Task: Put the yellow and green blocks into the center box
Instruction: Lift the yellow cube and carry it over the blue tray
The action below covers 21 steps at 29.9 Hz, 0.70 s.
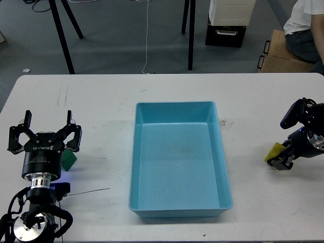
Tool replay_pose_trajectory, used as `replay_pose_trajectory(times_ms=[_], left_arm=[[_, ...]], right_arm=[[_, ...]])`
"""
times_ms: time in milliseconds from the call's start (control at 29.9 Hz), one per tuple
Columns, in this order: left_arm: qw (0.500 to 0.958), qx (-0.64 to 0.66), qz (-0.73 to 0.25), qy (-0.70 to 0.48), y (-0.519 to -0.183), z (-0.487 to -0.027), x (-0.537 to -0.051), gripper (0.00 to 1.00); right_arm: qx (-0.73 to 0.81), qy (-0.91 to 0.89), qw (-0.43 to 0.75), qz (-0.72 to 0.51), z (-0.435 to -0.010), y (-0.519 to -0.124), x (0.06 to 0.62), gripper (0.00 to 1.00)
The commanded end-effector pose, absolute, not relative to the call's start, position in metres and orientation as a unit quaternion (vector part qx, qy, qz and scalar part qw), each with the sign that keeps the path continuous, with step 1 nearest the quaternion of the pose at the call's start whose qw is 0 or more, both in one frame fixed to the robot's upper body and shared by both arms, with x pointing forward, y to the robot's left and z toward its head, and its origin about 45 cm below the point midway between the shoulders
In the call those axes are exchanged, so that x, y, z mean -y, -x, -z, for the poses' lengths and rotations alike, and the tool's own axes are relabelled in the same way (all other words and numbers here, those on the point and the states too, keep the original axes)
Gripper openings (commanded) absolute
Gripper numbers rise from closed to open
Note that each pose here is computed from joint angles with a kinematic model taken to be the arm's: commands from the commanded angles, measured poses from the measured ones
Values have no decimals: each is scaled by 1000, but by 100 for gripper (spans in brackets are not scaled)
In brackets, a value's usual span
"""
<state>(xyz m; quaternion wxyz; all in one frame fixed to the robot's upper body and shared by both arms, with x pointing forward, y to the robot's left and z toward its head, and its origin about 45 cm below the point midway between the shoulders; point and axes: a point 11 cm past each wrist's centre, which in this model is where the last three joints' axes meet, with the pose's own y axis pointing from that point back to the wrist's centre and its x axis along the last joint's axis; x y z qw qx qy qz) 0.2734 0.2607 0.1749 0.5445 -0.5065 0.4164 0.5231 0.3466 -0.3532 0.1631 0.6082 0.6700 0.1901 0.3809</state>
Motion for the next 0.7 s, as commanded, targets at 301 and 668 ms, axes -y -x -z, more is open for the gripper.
replay_pose_trajectory(times_ms=[301,668], left_arm=[[546,-416,-522,507,-275,-176,-260,100],[546,-414,-521,509,-276,-178,-261,100]], right_arm=[[-123,-609,576,-532,-306,-427,279,11],[-230,-579,511,-592,-311,-420,149,12]])
